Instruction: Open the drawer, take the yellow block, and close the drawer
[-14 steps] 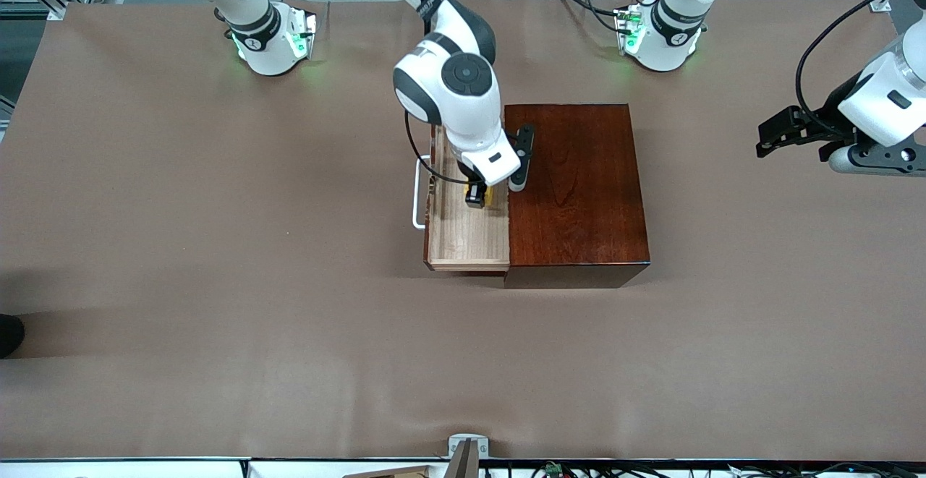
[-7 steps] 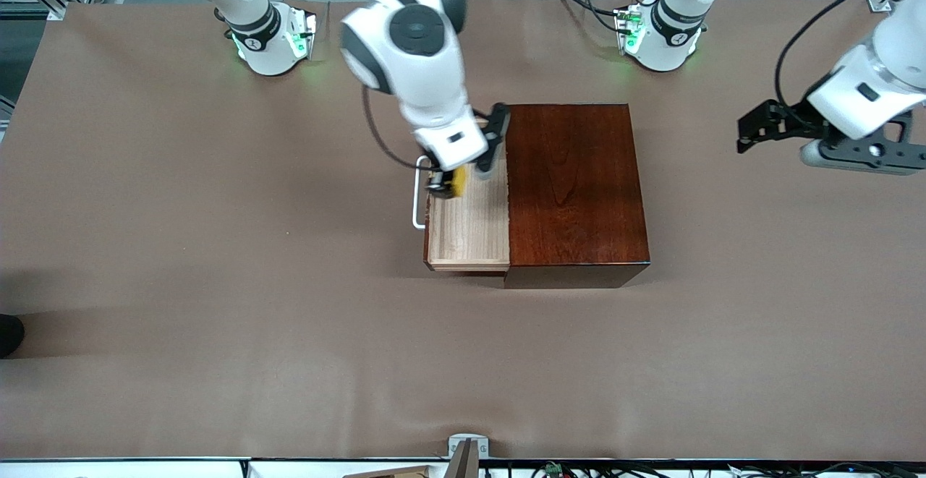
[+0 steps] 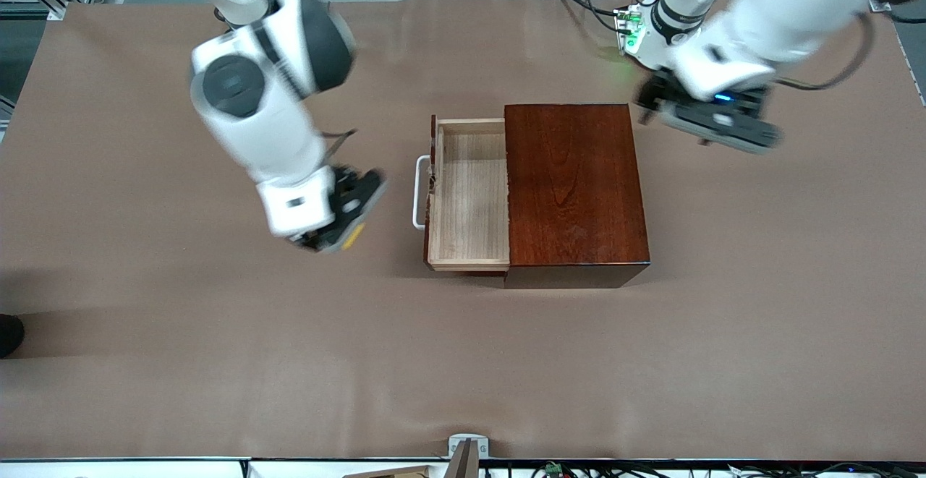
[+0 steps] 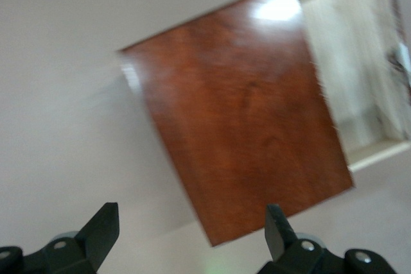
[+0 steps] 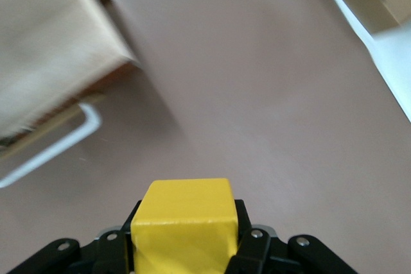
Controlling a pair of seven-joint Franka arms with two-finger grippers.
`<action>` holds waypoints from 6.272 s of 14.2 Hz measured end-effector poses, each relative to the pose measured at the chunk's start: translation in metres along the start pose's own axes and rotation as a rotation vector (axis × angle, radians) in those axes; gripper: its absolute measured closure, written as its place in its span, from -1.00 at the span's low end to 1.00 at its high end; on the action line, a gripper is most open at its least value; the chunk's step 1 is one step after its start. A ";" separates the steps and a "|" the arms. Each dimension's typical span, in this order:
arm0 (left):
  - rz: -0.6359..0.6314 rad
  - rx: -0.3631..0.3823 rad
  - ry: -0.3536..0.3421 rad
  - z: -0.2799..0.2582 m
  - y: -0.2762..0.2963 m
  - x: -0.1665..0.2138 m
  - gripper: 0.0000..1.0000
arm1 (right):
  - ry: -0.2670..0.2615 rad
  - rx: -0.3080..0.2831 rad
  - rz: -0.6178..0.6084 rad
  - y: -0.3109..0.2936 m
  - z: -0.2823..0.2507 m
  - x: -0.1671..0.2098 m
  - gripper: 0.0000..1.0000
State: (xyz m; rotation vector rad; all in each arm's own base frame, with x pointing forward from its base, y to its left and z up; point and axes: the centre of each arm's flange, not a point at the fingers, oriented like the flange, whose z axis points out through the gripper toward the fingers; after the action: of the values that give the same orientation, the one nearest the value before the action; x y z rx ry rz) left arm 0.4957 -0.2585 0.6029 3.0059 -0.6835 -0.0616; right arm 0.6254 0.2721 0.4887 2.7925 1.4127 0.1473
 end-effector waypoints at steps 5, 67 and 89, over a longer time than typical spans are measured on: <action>0.401 -0.069 -0.003 0.028 0.125 0.023 -1.00 | -0.048 0.002 0.277 0.149 0.013 -0.125 -0.12; 0.893 0.183 0.001 0.247 0.204 0.145 -1.00 | -0.094 0.030 1.006 0.218 0.235 -0.257 -1.00; -0.367 0.044 -0.037 -0.055 -0.193 -0.011 -1.00 | -0.121 0.068 0.963 0.126 -0.136 -0.295 -1.00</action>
State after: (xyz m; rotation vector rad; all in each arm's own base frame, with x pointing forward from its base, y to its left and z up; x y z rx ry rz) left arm 0.5718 -0.0770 0.6452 3.1371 -0.1280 -0.1202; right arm 0.5413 -0.0447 0.6072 3.1824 -0.0406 -0.0731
